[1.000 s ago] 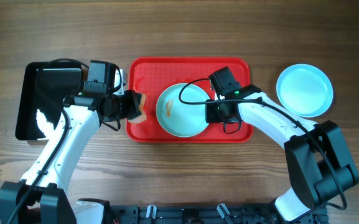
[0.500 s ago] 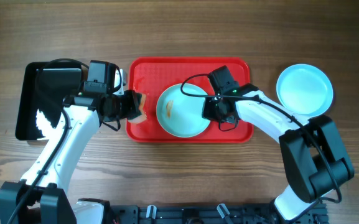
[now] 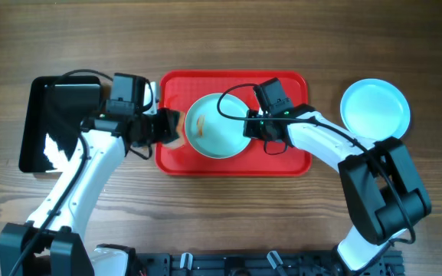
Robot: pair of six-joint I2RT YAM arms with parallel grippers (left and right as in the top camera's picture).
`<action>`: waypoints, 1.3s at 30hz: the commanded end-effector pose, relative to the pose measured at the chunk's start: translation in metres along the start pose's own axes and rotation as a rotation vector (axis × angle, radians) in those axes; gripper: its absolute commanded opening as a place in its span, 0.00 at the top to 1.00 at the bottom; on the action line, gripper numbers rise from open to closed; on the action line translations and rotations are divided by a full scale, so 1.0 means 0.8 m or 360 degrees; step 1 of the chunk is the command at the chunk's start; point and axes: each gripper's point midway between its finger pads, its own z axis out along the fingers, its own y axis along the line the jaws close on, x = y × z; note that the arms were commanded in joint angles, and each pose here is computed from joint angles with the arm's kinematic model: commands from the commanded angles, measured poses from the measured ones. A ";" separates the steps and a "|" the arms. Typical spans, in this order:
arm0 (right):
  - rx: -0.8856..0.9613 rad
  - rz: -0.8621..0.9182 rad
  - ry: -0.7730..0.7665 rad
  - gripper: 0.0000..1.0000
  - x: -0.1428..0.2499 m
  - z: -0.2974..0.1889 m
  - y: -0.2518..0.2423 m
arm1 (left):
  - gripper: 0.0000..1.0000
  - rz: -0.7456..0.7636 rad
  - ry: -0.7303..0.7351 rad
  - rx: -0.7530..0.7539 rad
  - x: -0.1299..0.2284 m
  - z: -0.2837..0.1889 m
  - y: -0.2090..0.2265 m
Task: Clean dirty plates on tray and stack at the side
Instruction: 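Pinch the plate rim and drag it left toward the sponge, then scrub the plate's sauce smear with the sponge while the right gripper holds it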
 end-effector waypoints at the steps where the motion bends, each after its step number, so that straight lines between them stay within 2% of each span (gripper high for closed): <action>1: 0.0065 0.0009 0.0052 0.96 0.016 0.022 -0.011 | 0.96 0.0033 0.0001 0.0099 0.002 0.010 -0.031; 6: 0.0071 -0.0036 0.0097 0.96 0.034 0.039 -0.002 | 0.96 0.0144 -0.0020 0.0071 0.005 0.035 -0.053; 11: 0.0118 0.0069 0.0092 0.96 0.040 0.046 -0.004 | 0.96 0.0208 0.0011 -0.0039 0.014 0.069 -0.050; 18: 0.0131 0.0084 0.0090 0.96 0.040 0.046 -0.006 | 0.96 0.0172 0.0029 -0.0047 0.013 0.101 -0.046; 29: 0.0137 0.0097 0.0085 0.96 0.039 0.045 -0.007 | 0.96 0.0162 -0.0049 0.0011 -0.001 0.111 -0.061; 39: 0.0193 0.0127 0.0075 0.96 0.040 0.045 -0.015 | 0.96 0.0193 0.0003 -0.0010 0.012 0.148 -0.059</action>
